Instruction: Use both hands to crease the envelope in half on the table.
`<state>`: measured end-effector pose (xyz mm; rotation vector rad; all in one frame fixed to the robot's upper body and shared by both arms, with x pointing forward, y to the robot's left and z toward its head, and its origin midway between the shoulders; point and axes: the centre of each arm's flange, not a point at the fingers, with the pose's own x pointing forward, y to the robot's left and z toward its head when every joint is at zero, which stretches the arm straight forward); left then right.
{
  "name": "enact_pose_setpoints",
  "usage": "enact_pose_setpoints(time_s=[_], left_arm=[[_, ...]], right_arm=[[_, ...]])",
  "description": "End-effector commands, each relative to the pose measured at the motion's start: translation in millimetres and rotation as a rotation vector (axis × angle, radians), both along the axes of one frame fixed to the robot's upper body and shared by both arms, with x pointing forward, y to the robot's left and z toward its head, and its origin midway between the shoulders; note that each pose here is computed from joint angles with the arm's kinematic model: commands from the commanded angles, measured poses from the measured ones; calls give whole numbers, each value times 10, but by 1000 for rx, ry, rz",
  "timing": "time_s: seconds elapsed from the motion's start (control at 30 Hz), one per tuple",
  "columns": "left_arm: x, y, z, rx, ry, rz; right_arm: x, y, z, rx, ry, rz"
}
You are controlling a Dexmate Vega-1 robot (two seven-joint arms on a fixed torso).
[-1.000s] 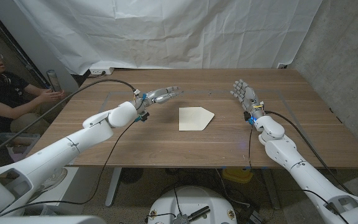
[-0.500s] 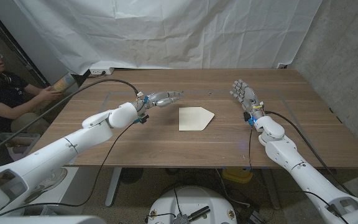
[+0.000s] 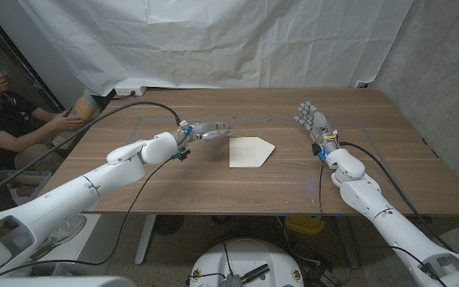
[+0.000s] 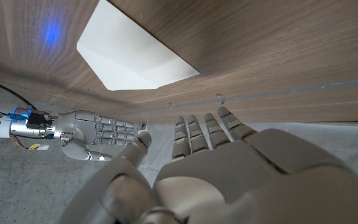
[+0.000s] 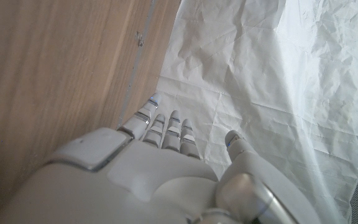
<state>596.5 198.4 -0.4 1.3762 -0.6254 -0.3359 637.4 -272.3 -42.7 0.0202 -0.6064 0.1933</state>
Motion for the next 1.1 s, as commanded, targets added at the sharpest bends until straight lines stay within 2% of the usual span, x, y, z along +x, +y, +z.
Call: enact_pose_setpoints(time_s=[0.03, 0.4, 1.1], left_arm=[[96, -98, -28, 95, 13, 32], [156, -172, -44, 156, 27, 57], [238, -293, -142, 242, 55, 82]], right_arm=[[34, 7, -15, 5, 4, 0], [42, -25, -71, 17, 12, -3], [16, -33, -80, 15, 9, -3]])
